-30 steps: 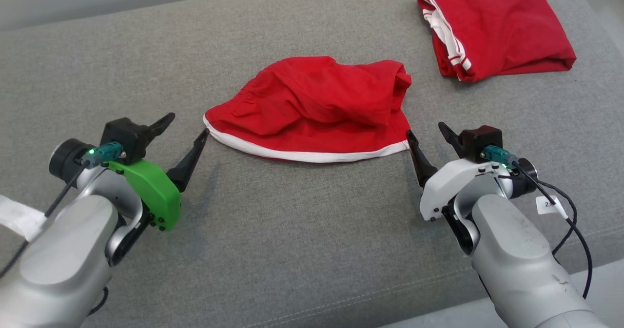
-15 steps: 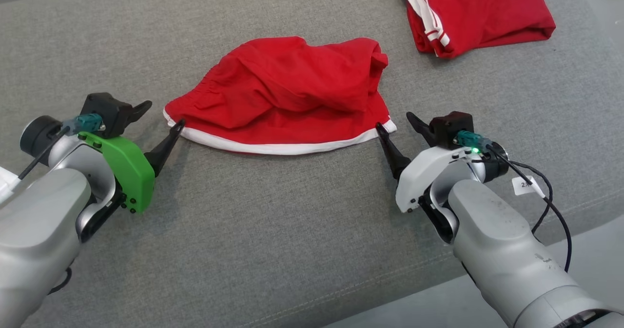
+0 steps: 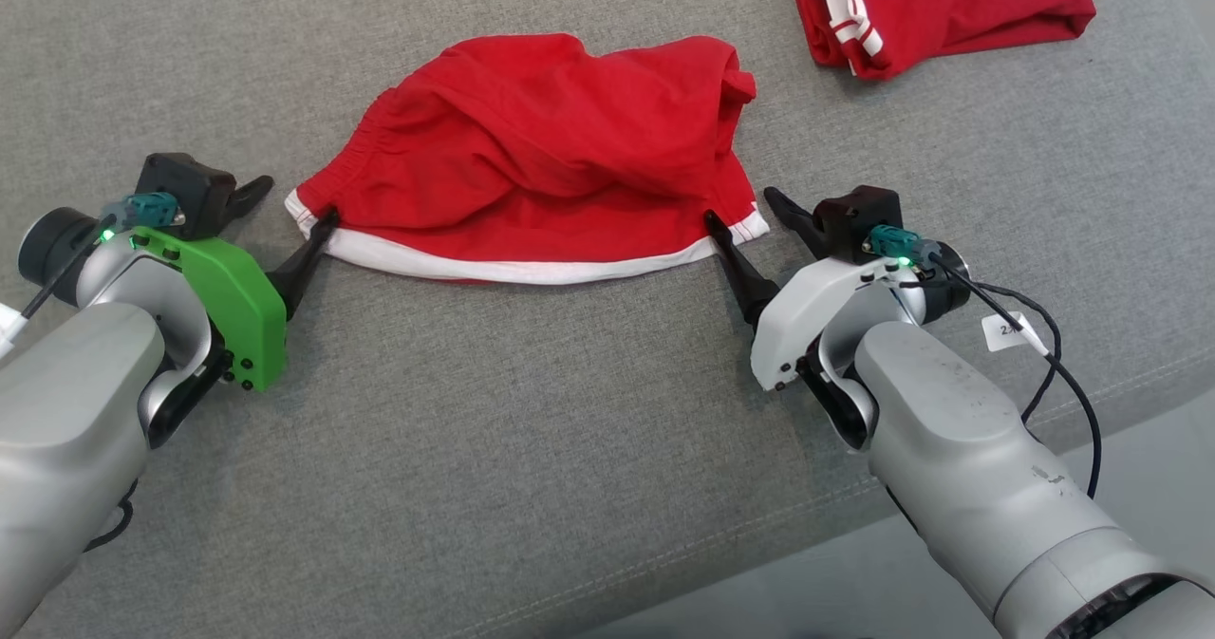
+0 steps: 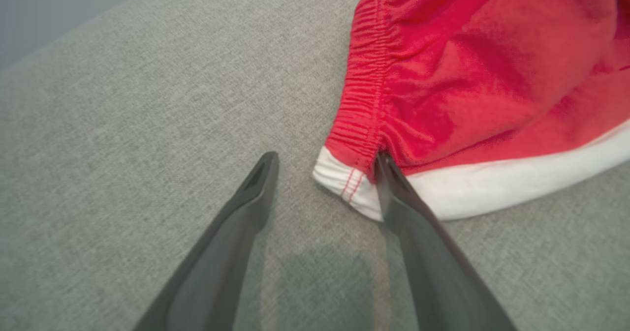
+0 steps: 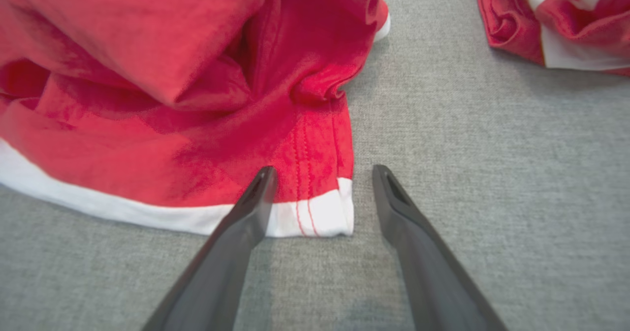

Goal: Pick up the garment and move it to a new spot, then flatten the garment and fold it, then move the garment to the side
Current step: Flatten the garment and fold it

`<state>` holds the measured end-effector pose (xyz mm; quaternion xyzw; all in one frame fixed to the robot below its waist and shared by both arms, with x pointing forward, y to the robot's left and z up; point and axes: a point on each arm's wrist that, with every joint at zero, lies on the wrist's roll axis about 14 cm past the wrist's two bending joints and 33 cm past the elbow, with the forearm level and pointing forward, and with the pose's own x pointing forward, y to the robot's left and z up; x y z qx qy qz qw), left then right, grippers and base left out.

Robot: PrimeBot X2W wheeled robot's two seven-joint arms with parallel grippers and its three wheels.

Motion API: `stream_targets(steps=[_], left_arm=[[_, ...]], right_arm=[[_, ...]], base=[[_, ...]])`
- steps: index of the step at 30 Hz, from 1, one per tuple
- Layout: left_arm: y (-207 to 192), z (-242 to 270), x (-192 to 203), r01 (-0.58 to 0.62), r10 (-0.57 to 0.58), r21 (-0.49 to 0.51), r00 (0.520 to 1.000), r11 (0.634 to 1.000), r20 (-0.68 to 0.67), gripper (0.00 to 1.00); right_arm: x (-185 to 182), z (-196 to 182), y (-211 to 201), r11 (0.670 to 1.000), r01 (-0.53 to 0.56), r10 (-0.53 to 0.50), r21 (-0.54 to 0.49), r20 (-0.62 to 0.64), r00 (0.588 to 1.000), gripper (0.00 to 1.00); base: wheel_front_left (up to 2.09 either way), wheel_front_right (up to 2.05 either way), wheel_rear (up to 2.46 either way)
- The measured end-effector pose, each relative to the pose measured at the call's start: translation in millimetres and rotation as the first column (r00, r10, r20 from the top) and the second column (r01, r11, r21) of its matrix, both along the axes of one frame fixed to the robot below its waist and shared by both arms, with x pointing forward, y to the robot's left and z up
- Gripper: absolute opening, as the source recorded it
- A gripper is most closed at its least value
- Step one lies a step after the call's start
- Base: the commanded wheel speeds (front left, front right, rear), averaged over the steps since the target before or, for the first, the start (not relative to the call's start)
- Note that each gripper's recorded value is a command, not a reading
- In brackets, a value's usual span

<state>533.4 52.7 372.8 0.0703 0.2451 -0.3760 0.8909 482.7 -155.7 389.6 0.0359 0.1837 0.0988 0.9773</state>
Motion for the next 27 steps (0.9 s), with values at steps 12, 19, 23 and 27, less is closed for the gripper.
stream_targets(steps=[12,19,23,27], left_arm=[[-3,8,-11,0.019,-0.019,-0.008,1.0,1.0,-0.01,0.0],[2,33,-17,0.017,-0.014,-0.036,0.997,0.999,0.074,0.0],[11,55,-18,-0.002,0.008,-0.05,0.991,0.999,0.134,0.0],[28,84,-12,-0.053,0.066,-0.073,0.979,0.996,0.194,0.0]], right_arm=[[3,4,10,1.0,-0.023,0.023,0.005,0.008,1.0,0.0],[11,35,20,0.999,-0.044,0.042,0.02,0.097,0.994,0.0],[16,60,29,0.998,-0.063,0.058,0.029,0.162,0.985,0.0],[25,88,43,0.994,-0.105,0.093,0.038,0.231,0.969,0.0]], base=[[0.0,0.0,0.0],[0.0,0.0,0.0],[0.0,0.0,0.0],[0.0,0.0,0.0]])
